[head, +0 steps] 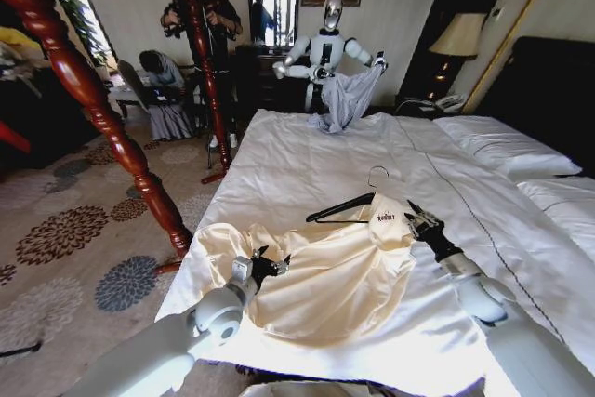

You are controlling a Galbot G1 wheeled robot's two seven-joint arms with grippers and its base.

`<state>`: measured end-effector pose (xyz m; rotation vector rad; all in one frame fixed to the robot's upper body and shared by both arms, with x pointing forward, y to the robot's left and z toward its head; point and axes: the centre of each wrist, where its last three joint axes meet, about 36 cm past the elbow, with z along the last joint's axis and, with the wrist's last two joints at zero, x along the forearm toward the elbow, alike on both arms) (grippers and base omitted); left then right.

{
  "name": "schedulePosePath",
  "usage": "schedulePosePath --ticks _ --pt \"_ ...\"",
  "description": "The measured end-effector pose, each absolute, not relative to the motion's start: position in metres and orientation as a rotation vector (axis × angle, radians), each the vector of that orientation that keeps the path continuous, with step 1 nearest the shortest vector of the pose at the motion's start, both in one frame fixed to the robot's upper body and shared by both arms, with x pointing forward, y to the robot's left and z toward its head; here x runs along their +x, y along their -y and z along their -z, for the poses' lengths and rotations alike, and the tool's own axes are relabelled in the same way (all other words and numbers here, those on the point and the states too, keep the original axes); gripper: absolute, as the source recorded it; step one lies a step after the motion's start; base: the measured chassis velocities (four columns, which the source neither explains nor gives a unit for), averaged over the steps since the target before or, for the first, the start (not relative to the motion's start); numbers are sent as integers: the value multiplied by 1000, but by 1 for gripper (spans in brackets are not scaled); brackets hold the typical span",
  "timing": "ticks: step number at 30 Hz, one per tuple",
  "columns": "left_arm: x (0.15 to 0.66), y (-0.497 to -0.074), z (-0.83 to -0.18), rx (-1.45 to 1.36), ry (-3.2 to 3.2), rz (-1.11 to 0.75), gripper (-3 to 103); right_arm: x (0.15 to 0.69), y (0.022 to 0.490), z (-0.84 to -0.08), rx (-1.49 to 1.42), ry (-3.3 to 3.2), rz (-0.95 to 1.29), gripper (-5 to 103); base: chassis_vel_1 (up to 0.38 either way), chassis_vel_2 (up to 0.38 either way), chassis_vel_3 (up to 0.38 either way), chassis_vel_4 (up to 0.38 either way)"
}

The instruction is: Pick up the clothes from the bed and hang them on the clothes hanger.

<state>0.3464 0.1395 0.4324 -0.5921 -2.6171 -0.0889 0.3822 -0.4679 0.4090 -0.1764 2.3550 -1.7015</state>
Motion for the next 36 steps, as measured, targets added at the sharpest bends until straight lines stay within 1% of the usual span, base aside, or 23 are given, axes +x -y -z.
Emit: schedulePosePath --ticks 2,11,14,15,17,25,36 --pt "350 -130 -423 -531 2640 102 80 382 471 -407 -177 -2359 1710 19 0 0 0 0" --pt "355 -97 -410 -459 2657 91 80 382 472 -401 -187 -2367 1715 19 0 0 0 0" --pt "357 -92 -406 -440 2661 97 80 381 472 -400 -190 -2368 1715 19 0 0 0 0" --pt "357 -91 -405 -427 2663 103 83 380 472 -400 -191 -2368 1716 19 0 0 0 0" --pt "357 -90 -401 -406 2668 120 78 380 473 -401 -191 -2365 1719 19 0 0 0 0" --pt "358 -86 -391 -333 2698 168 74 381 474 -404 -190 -2361 1717 19 0 0 0 0" --pt "362 -77 -380 -292 2689 184 73 382 477 -405 -186 -2364 1716 19 0 0 0 0"
